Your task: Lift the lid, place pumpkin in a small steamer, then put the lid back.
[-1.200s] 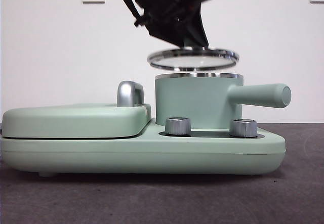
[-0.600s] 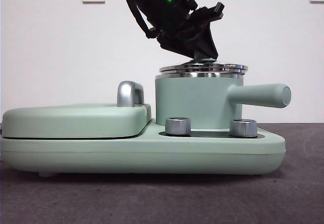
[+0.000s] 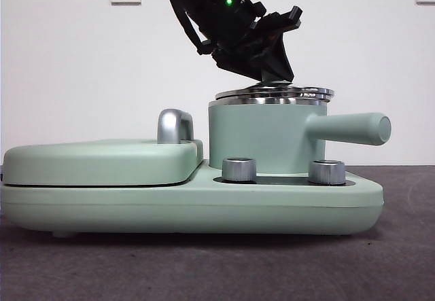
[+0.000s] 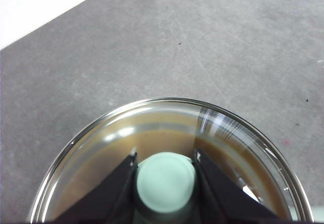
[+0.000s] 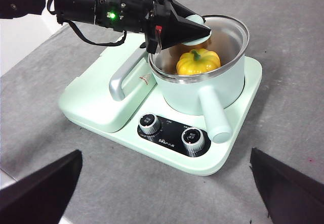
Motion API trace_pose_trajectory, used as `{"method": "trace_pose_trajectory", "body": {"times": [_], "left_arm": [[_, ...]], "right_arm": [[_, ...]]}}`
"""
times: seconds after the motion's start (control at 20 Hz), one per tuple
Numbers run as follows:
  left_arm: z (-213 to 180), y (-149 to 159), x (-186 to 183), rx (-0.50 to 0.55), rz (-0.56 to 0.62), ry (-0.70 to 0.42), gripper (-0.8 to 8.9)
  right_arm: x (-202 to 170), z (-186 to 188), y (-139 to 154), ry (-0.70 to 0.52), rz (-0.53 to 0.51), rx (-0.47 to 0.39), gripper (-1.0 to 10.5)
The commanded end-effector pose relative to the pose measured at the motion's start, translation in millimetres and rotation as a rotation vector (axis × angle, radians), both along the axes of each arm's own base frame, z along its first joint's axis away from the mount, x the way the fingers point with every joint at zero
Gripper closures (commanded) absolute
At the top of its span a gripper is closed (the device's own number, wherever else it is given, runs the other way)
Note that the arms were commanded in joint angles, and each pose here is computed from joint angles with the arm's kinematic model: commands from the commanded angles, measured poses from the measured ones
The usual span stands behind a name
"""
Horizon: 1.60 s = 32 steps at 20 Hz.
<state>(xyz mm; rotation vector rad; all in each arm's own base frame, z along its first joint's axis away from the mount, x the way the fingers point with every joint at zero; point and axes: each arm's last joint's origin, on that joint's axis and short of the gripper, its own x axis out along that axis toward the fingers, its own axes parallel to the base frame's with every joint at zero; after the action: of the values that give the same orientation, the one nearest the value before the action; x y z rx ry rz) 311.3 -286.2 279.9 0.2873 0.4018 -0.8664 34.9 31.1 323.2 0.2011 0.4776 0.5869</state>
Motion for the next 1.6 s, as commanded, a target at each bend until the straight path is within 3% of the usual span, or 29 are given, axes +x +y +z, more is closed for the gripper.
{"method": "trace_pose_trajectory", "body": {"times": [0.05,0.4,0.7,0.8,1.3,1.4,1.55,1.6], "left_arm": [[-9.6,-1.0,8.4,-0.014,0.038,0.063,7.98],[-13.2,5.5,11.4,0.017,0.053,0.093,7.98],[-13.2,5.1,11.0,0.075,-0.005,0.026,7.98],[-13.1,4.4,10.2,0.073,-0.050,0.022,7.98],[-14.3,5.0,9.9,0.078,-0.046,0.038,7.83],[-13.1,4.3,10.2,0.069,-0.046,0.027,6.74],[-7.1,3.4,11.4,0.024,-0.030,0.012,3.71],[-2.2,4.1,10.9,0.010,-0.022,0.017,3.12]], "right_arm": [[-0.4,2.3,0.1,0.001,0.001,0.020,4.2],[-0.4,2.4,0.1,0.003,-0.001,0.024,4.2],[-0.4,2.3,0.1,0.010,-0.005,0.033,4.2],[-0.4,2.3,0.1,0.011,-0.006,0.033,4.2],[-0.4,2.4,0.1,0.012,-0.007,0.036,4.2],[-0.4,2.3,0.1,0.012,-0.006,0.035,4.2],[-0.4,2.3,0.1,0.012,-0.006,0.035,4.2],[-0.4,2.3,0.1,0.012,-0.006,0.035,4.2]]}}
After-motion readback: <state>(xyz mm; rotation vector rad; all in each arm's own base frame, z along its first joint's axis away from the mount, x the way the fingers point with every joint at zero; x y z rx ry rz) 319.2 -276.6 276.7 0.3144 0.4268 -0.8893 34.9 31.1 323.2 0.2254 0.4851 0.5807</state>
